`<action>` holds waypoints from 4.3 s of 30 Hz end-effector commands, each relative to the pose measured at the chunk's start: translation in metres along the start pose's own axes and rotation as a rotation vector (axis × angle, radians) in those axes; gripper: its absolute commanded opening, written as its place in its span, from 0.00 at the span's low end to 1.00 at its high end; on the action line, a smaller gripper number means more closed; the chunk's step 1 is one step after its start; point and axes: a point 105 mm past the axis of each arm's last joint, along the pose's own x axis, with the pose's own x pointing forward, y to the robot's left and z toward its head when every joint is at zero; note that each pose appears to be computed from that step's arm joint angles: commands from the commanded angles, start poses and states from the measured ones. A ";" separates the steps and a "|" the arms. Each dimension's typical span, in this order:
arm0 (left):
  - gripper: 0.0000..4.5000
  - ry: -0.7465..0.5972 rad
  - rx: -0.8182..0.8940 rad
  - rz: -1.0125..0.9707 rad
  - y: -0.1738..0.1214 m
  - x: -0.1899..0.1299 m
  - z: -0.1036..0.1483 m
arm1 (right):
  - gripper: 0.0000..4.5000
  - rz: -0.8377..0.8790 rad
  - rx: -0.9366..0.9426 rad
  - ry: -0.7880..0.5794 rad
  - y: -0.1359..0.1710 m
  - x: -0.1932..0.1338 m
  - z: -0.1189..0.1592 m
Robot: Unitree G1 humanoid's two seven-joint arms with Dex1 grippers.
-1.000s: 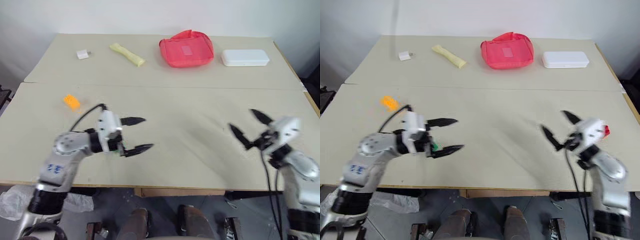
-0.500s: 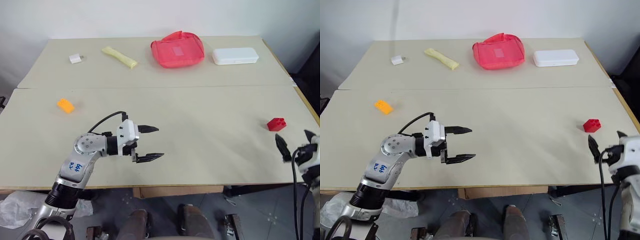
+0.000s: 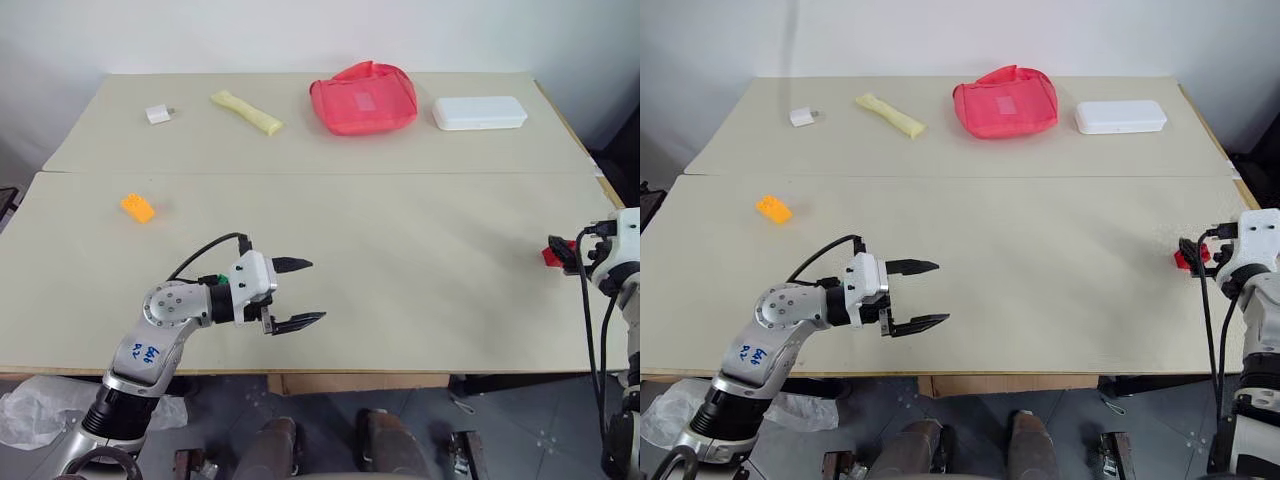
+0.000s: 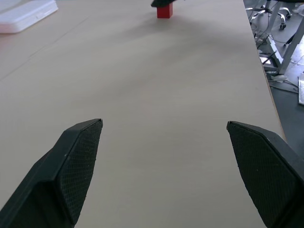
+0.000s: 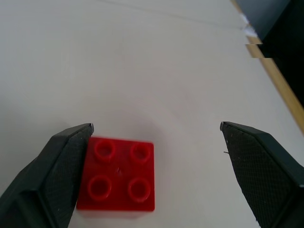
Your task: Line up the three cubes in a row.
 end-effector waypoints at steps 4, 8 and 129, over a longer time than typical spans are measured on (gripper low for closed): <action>1.00 -0.034 0.041 0.019 0.002 -0.001 0.013 | 0.87 0.020 0.015 -0.002 -0.001 0.000 0.007; 1.00 -0.036 0.046 0.027 0.004 -0.002 0.014 | 0.58 0.052 0.001 -0.024 0.008 -0.001 0.011; 0.32 0.120 -0.013 -0.276 0.078 0.019 -0.053 | 1.00 1.091 -0.255 -0.515 0.211 -0.136 0.031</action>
